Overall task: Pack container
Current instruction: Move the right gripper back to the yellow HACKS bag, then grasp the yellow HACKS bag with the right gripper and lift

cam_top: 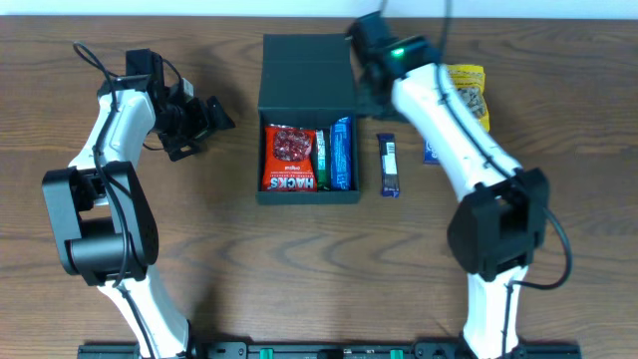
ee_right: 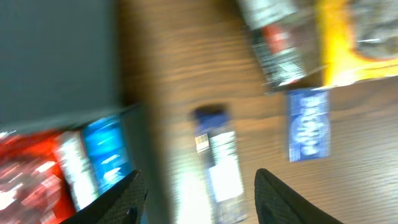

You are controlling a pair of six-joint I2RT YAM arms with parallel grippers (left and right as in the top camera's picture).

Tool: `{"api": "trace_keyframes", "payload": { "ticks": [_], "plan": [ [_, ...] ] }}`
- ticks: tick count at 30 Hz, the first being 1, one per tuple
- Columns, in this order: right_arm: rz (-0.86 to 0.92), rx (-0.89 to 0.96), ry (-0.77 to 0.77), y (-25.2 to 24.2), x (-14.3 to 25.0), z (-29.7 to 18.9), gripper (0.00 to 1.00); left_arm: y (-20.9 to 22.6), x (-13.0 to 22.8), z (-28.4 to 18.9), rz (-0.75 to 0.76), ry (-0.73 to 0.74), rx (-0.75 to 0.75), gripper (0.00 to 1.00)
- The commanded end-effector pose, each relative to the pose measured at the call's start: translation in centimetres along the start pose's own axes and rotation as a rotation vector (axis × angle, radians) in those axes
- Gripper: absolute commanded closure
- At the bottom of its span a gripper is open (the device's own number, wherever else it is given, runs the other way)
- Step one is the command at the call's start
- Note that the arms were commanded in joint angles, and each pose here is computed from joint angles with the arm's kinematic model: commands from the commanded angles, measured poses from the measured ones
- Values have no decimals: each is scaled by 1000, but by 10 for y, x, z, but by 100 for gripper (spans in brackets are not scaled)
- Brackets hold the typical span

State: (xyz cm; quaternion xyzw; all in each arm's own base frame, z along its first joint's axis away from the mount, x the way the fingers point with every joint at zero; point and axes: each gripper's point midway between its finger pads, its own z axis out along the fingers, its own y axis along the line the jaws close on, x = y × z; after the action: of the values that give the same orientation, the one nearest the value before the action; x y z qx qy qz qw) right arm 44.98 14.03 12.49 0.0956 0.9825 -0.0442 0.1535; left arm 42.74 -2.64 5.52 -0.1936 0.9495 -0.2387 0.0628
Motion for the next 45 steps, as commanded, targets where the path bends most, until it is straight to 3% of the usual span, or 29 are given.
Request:
{"api": "trace_keyframes", "payload": {
  "ticks": [1,11,27,30,36,40,45],
  "plan": [
    [-23,32,36,-30,-3,12,41,-6,-6,-7,34,-27,-1,2],
    [-119,-82,223,-26,59,75,41,-6,-6,-7,34,-27,-1,3],
    [-168,-116,219,-22,65,85,37,-6,-6,-7,33,-27,0,2],
    [-170,-128,189,-20,55,83,38,-6,-6,-7,33,-27,0,2],
    [-138,-117,42,-39,-6,64,34,-6,-6,-7,34,-27,-1,3],
    [-56,-28,-50,-83,-44,59,30,-6,-6,-7,34,-27,-1,2],
    [14,26,-65,-141,-62,69,28,-6,-6,-7,33,-27,0,2]
  ]
}}
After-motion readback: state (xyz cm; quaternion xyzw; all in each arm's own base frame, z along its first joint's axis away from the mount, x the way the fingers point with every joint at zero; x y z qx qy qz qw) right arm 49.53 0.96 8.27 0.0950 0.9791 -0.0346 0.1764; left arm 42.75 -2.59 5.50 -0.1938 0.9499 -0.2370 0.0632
